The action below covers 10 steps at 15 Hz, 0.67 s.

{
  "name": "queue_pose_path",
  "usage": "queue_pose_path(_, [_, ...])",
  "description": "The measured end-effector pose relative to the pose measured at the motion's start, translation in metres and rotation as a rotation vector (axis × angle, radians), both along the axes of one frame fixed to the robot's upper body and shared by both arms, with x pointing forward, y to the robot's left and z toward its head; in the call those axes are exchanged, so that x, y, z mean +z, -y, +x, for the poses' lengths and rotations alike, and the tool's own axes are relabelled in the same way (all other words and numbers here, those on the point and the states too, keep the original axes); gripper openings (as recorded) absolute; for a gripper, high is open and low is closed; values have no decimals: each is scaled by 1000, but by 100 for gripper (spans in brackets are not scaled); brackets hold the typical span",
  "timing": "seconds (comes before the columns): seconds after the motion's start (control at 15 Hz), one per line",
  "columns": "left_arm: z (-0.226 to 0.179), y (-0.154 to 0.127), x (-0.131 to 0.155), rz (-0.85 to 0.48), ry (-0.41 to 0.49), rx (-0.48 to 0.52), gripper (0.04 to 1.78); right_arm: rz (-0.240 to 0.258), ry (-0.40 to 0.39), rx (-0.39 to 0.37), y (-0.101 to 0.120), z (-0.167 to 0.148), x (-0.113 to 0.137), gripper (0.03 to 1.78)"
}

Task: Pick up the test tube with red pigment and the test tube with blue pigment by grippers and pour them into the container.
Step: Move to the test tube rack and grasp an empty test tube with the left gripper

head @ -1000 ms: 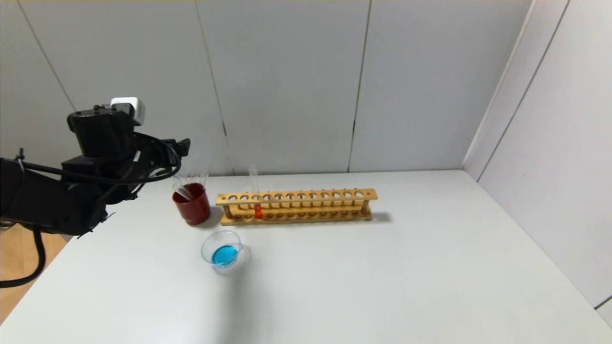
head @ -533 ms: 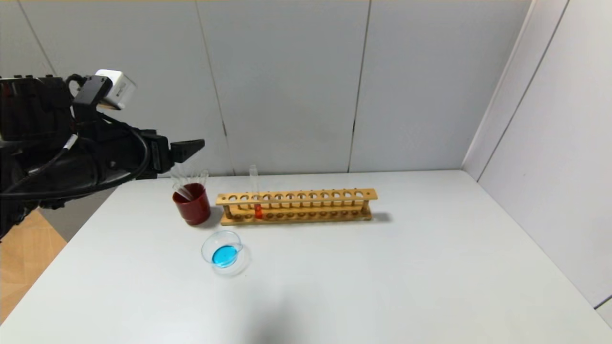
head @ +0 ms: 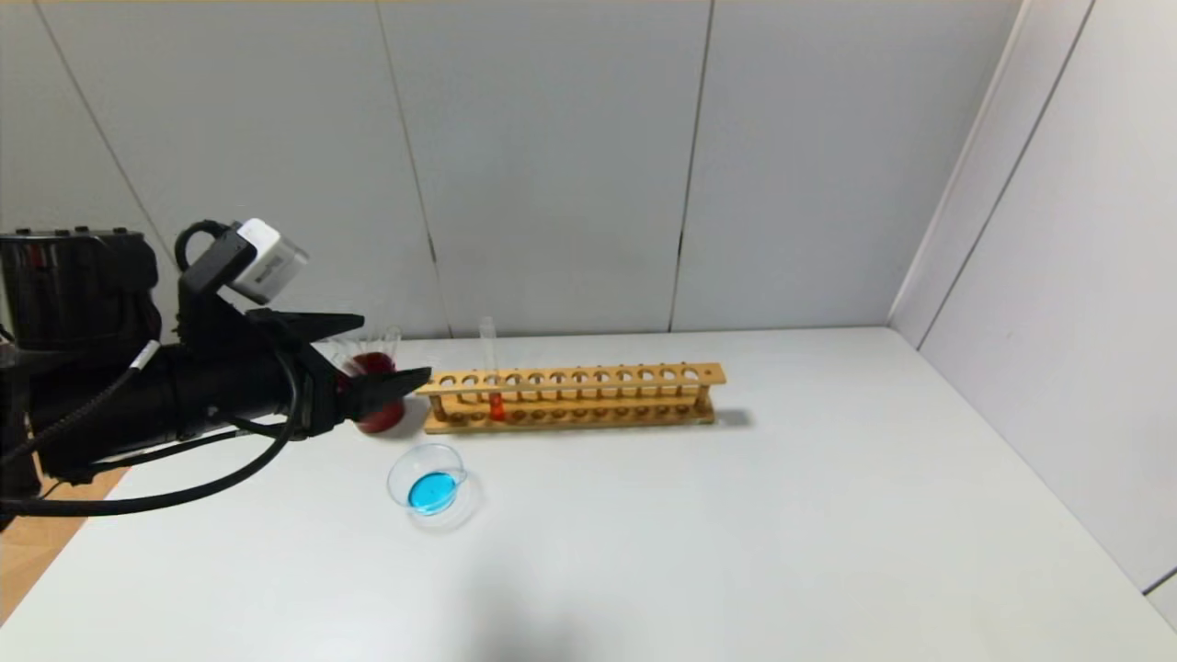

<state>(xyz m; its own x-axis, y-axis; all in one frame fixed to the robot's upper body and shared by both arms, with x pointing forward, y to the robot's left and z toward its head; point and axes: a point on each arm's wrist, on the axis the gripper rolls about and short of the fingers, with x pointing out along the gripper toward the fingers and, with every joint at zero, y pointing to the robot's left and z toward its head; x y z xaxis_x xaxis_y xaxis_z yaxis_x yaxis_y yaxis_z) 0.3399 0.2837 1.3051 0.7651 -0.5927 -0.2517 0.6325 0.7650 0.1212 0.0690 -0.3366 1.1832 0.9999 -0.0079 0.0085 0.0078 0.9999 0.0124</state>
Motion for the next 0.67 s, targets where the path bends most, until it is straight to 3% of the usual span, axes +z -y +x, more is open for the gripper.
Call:
queue_pose_path(0.2, [6, 2, -19, 5, -20, -50, 174, 0, 0, 0, 0, 0, 0, 175])
queue_pose_path(0.67, [47, 12, -50, -41, -19, -48, 174, 0, 0, 0, 0, 0, 0, 175])
